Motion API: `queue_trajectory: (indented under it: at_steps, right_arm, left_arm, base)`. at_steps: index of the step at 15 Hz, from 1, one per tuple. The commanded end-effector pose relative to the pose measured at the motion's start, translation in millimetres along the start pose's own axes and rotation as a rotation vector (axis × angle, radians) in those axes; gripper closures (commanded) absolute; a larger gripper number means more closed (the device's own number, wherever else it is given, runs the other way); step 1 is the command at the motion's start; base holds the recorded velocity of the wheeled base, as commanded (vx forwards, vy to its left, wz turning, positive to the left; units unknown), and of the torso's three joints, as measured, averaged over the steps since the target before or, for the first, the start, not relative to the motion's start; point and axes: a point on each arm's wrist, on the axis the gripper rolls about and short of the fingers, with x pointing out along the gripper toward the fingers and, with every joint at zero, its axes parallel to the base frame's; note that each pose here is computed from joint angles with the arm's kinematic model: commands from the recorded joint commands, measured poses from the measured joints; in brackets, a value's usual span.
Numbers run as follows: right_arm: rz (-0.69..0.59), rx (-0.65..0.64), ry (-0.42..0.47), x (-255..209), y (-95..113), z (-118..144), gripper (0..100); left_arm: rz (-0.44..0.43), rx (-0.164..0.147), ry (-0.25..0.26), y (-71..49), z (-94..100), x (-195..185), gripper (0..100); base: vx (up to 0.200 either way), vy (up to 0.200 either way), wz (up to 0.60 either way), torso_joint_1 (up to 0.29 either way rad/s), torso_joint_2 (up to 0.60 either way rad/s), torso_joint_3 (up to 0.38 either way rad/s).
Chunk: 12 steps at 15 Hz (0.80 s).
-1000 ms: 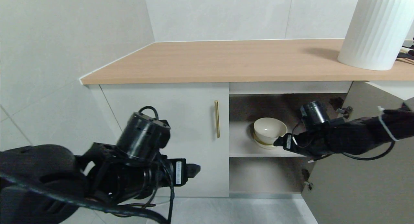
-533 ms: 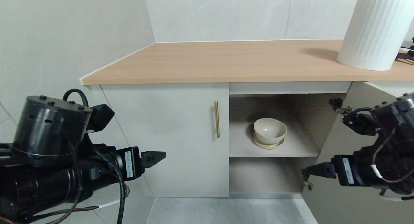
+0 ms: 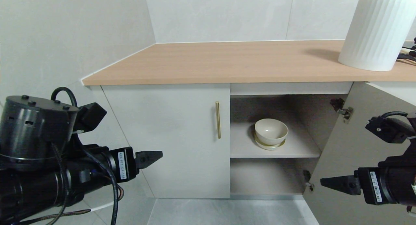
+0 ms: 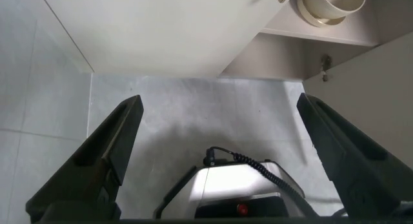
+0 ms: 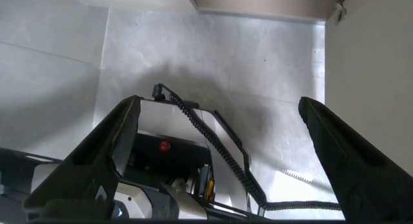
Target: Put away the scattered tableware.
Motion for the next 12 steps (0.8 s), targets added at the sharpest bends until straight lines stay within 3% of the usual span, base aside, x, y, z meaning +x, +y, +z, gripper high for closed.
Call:
queue_trajectory:
  at_steps: [1,12]
  right_arm:
    - [0.000,-0.002,0.003,0.6,0.2,-0.7,0]
    - [-0.020,-0.006,0.013,2.8,-0.2,-1.5,0]
  left_arm:
    - [0.003,0.002,0.007,-0.1,-0.9,1.7,0]
    - [0.006,0.008,0.018,-0.6,-3.1,3.9,0]
  base:
    - [0.000,0.000,0.00,0.000,0.00,0.000]
    - [-0.200,0.000,0.00,0.002,0.00,0.001]
